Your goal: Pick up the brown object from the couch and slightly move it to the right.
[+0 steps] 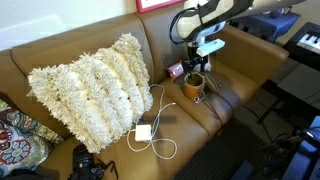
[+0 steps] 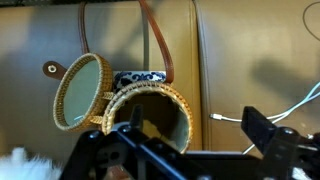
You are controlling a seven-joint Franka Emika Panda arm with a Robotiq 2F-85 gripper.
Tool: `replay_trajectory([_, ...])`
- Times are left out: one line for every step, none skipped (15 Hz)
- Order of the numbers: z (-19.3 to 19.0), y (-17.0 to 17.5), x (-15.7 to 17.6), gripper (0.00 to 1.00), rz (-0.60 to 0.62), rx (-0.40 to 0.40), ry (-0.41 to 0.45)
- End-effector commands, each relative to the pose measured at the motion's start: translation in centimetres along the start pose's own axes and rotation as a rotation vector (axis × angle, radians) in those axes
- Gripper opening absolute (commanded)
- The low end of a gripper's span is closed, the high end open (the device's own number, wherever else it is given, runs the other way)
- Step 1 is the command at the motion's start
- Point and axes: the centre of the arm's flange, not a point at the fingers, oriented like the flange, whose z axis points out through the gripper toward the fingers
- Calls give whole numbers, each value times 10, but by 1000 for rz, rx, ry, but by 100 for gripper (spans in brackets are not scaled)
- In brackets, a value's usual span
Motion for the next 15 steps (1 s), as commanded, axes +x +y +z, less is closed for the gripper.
replay_trajectory([18, 2, 20, 100, -11, 3, -19])
replay_trajectory([27, 3, 21, 100, -12, 8, -23])
replay_trajectory([36, 6, 21, 100, -16, 12, -26])
replay_trajectory([45, 8, 22, 100, -14, 11, -33])
replay_trajectory([54, 11, 23, 100, -14, 13, -39])
replay_trajectory([61, 13, 23, 100, -17, 17, -42])
replay_trajectory([68, 16, 23, 100, -18, 17, -45])
replay_trajectory([75, 19, 23, 100, -18, 18, -50])
replay_trajectory([81, 21, 23, 100, -18, 17, -54])
replay_trajectory([85, 23, 24, 100, -18, 18, -57])
replay_trajectory([87, 25, 24, 100, -18, 19, -56])
replay_trajectory([86, 25, 25, 100, -19, 18, -52])
replay_trajectory([84, 25, 27, 100, -20, 18, -46])
replay_trajectory([79, 25, 29, 100, -21, 17, -39])
replay_trajectory([73, 23, 32, 100, -23, 15, -31])
